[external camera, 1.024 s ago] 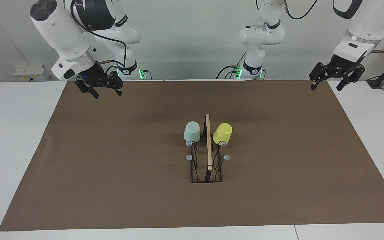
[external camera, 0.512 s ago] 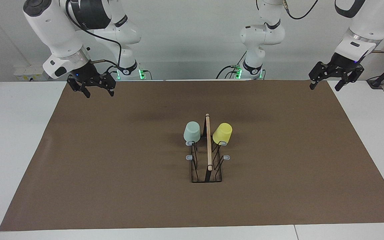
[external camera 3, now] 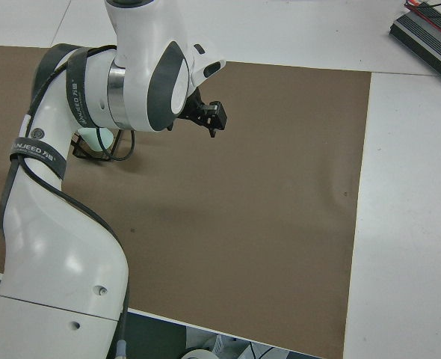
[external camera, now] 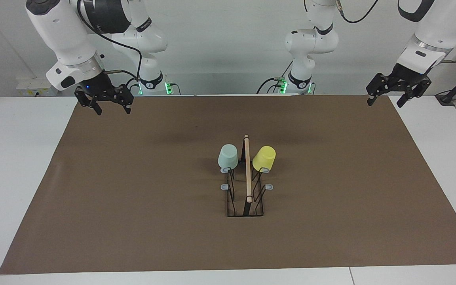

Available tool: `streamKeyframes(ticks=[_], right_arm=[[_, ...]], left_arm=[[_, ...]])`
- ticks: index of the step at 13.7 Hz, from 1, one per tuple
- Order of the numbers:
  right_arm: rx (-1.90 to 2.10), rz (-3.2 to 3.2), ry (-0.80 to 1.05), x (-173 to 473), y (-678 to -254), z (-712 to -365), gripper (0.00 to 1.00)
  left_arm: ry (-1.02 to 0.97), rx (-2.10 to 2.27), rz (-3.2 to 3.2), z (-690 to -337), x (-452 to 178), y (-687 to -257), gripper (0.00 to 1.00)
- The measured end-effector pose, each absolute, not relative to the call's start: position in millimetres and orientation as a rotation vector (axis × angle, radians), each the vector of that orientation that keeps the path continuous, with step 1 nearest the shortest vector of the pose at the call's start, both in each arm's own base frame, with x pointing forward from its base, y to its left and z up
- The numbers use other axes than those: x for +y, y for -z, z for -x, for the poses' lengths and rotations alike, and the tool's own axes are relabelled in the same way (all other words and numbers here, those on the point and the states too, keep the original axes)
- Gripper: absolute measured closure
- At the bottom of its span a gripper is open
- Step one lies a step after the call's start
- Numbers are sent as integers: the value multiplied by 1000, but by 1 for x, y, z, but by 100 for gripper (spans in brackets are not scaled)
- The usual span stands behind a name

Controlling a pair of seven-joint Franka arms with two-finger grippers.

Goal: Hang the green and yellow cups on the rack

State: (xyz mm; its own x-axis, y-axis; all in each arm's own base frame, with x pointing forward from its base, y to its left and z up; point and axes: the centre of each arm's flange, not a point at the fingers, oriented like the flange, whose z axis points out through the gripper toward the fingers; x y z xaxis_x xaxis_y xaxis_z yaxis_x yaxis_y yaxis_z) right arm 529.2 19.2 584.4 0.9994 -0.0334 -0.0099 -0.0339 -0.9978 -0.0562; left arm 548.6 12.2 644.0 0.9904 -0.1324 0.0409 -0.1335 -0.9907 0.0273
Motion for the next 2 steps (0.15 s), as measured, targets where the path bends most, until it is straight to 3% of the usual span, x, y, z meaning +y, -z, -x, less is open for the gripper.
streamKeyframes(ticks=[2], right_arm=[[51,3085,-12,19,-585,-529,0]], left_arm=[[-52,-207,-3104,-548,12,-642,0]])
